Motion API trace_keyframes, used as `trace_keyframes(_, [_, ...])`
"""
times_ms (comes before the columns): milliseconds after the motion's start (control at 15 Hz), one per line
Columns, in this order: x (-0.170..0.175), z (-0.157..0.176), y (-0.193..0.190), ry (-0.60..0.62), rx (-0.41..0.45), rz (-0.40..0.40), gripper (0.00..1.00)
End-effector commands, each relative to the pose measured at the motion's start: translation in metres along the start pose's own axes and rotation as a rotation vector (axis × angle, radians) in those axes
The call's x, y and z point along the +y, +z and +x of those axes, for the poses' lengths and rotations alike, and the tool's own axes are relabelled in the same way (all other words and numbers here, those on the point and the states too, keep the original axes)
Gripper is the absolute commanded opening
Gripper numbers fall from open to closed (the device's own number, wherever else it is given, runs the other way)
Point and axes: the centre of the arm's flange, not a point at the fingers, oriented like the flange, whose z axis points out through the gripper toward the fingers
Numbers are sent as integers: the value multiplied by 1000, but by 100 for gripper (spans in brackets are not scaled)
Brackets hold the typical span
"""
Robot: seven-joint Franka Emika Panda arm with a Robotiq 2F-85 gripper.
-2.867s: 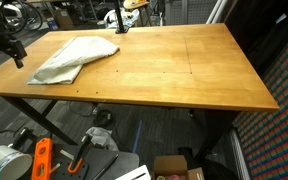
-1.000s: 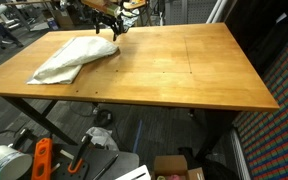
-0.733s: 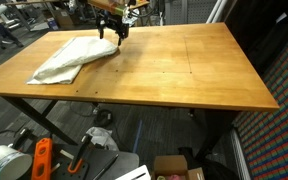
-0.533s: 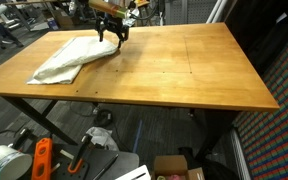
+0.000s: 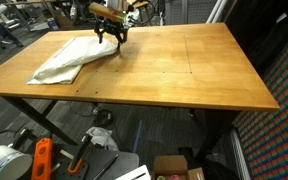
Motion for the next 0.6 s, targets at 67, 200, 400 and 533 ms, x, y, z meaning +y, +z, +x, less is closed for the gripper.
trace_keyframes(67, [5,20,0,18,73,9,100])
trace_keyframes(200, [6,23,3,22,88,7,100])
trace_keyframes(400, [8,26,7,23,93,4,100])
trace_keyframes(533, [8,26,7,25,95,2,94])
